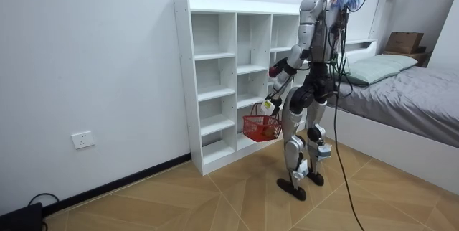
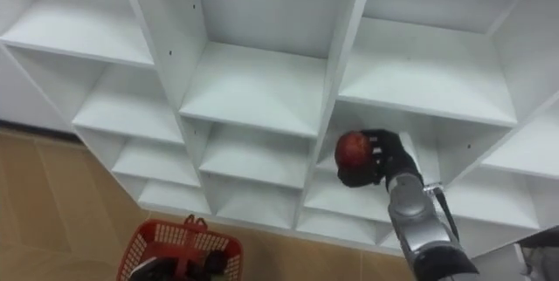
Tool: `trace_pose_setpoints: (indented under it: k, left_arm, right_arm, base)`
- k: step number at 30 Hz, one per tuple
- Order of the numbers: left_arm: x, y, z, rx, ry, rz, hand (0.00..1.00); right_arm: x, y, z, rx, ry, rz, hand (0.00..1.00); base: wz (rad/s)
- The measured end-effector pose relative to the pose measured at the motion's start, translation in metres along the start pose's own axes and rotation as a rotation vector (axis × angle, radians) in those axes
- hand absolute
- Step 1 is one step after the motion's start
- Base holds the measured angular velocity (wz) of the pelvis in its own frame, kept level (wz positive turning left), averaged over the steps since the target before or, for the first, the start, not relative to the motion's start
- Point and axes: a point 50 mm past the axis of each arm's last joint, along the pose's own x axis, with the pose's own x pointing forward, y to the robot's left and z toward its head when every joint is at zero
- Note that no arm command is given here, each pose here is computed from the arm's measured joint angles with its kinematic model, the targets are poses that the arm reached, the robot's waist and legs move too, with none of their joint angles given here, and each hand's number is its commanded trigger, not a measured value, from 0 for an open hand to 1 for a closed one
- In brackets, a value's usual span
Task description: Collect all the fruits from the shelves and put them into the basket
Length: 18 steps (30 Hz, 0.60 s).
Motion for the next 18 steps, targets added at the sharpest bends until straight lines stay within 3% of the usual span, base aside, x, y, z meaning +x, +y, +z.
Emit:
trace_pose_setpoints:
  k: [8,18]
  left_arm:
    - [-0.003,-0.002,-0.001,-0.013,-0.028,-0.014,1.00]
    - [-0.004,0.000,0.013,-0.079,-0.095,0.015,1.00]
  right_arm:
    - [-0.006,0.005,0.007,-0.071,-0.075,0.010,1.00]
    - [-0.021,0.022,0.006,-0.025,-0.124,0.047,1.00]
  base:
    - [-0.07]
    - [0.00]
